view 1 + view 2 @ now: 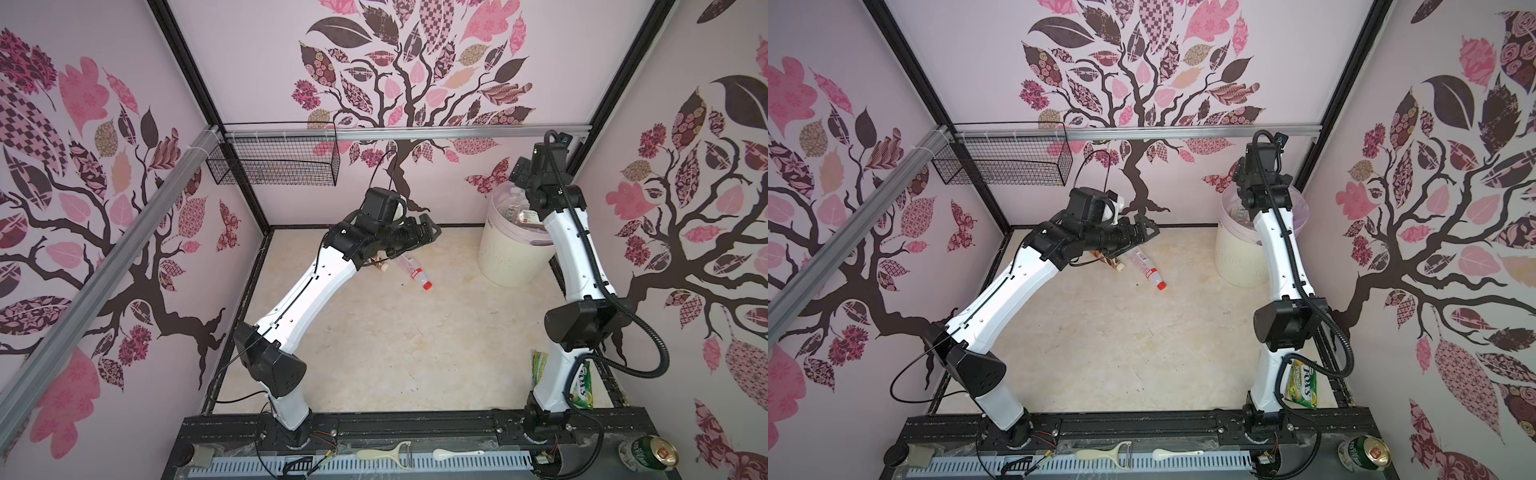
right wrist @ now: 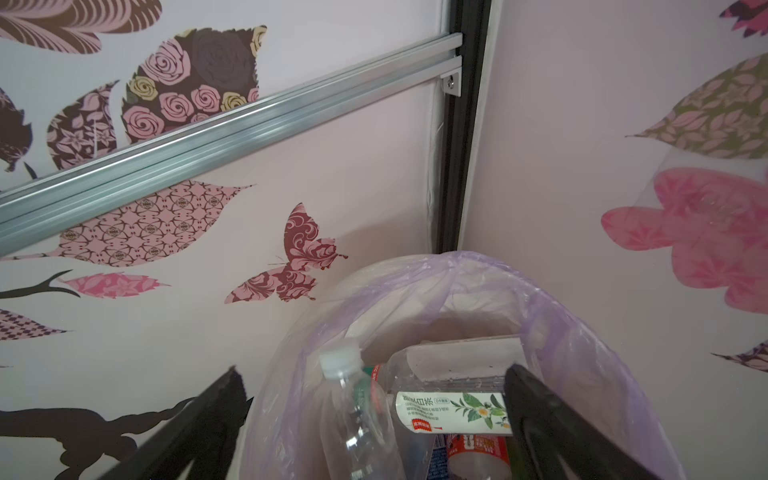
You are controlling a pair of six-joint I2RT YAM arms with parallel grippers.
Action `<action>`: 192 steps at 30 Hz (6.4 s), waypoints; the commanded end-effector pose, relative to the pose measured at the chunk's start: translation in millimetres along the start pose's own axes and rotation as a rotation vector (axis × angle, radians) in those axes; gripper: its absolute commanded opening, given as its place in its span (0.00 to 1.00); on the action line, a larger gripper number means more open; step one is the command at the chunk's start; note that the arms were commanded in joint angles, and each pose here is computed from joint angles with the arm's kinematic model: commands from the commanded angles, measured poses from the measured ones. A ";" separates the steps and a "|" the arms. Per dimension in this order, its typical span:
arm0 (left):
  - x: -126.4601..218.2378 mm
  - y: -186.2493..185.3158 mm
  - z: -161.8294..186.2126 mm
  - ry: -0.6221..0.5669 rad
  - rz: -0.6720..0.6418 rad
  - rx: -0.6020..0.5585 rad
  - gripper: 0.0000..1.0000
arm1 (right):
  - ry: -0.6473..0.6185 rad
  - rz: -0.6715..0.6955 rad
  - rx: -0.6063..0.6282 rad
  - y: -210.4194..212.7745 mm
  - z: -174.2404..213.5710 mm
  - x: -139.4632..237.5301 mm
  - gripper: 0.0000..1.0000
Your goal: Throw the plastic bottles in the bin
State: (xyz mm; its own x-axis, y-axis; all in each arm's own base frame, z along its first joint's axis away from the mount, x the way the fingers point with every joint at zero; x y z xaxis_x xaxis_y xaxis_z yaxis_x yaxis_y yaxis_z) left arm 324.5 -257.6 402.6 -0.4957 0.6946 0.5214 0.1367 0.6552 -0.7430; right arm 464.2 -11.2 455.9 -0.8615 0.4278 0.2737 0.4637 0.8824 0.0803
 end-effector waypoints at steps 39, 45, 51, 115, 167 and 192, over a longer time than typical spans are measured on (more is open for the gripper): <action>58.2 171.6 45.9 -0.088 -0.389 0.337 0.98 | 0.686 -0.639 0.369 127.9 291.2 68.4 0.99; 53.0 175.2 49.9 -0.046 -0.395 0.373 0.98 | 0.747 -0.704 0.400 140.7 326.6 66.0 0.97; 52.1 175.5 53.3 -0.011 -0.399 0.414 0.98 | 0.752 -0.696 0.476 163.5 353.7 56.7 0.92; 65.3 200.1 60.9 0.006 -0.499 0.500 0.98 | 0.965 -0.686 0.672 142.1 423.8 170.9 0.31; -128.8 146.1 107.0 0.281 -0.536 0.225 0.98 | 0.678 -0.476 0.218 -9.6 208.3 180.5 1.00; -155.6 192.1 139.5 0.435 -0.745 0.055 0.50 | 0.707 -0.467 0.144 -22.7 208.5 178.9 1.00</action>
State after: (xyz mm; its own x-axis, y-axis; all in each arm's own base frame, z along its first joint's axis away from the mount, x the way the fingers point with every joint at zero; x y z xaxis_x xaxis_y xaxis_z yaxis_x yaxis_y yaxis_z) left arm 311.1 -282.2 128.7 -0.0771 0.1765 0.9813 -0.1770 0.9661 -0.1877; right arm 254.4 86.2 304.4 -0.6133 -0.1609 0.7733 0.0094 0.9775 0.2108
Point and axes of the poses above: each gripper's point midway between its finger pads, its own x axis back along the fingers, its own y axis along the line the jaws close on, z = x × y, the point moved 9 cm from there along x, back along the fingers, and after that the axes turned 5 degrees about x, right-handed, at the moved point
